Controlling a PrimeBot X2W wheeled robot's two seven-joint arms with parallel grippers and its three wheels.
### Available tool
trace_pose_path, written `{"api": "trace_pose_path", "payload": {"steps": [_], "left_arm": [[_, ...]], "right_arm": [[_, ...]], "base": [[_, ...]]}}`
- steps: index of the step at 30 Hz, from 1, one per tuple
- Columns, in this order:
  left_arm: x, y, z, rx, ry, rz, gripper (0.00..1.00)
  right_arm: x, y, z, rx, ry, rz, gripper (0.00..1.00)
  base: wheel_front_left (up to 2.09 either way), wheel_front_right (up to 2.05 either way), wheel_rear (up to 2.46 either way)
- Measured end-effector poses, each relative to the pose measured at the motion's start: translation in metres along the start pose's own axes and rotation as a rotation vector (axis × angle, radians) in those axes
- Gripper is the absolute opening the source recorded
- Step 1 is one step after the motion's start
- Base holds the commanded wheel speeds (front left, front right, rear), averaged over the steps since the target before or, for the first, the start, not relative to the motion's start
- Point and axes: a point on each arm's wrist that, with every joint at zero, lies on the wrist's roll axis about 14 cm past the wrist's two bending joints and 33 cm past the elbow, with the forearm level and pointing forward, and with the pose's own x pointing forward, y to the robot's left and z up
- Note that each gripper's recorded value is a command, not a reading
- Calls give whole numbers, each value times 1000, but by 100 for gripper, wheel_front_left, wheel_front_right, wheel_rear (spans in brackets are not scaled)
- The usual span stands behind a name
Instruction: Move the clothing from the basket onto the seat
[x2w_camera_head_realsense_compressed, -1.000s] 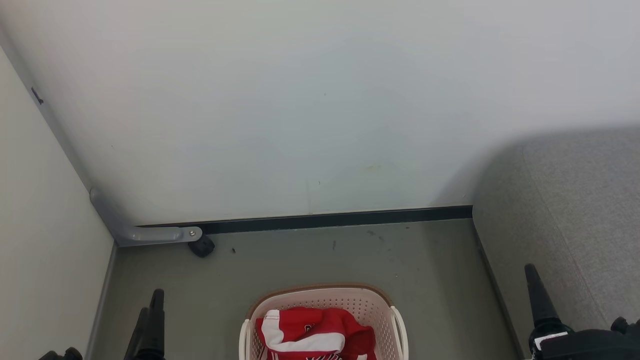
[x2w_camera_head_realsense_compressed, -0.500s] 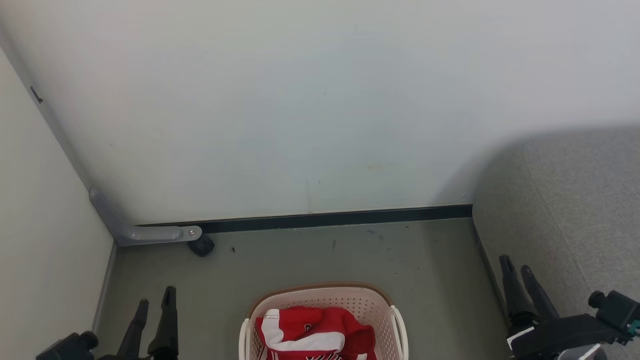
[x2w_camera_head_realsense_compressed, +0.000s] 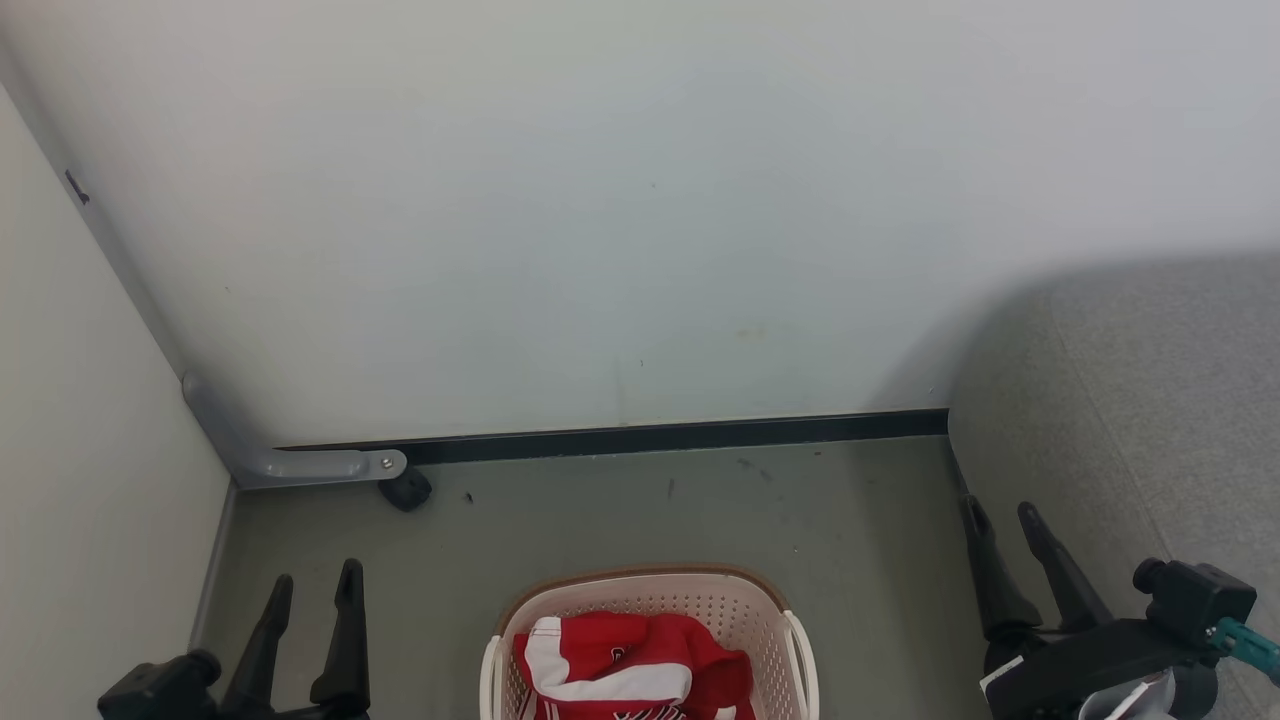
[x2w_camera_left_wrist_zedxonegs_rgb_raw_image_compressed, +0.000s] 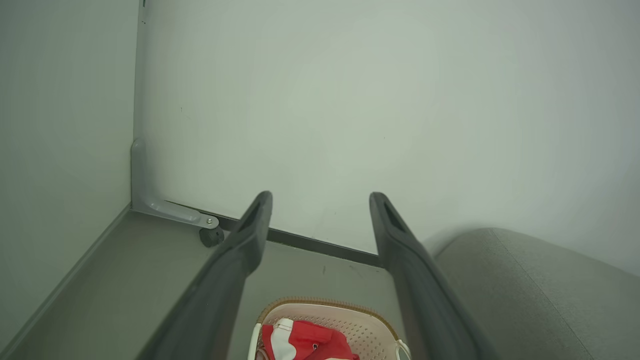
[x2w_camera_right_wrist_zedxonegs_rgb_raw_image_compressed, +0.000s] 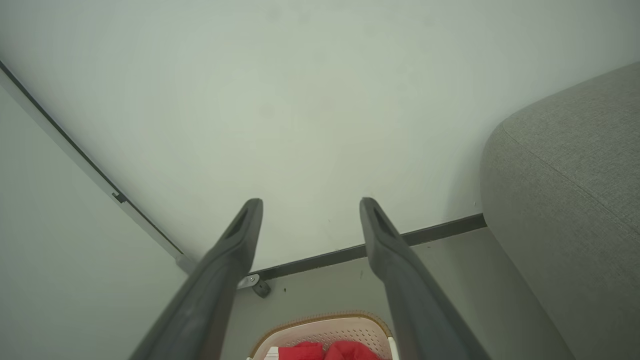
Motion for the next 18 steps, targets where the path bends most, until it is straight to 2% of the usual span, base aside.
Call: {"api": "trace_pose_path", "payload": {"steps": [18], "left_arm": [[2, -21, 13, 256, -81, -88, 100]], "right_arm": [[4, 25, 9, -260, -53, 120, 100]], "base": [[0, 0, 0]]}}
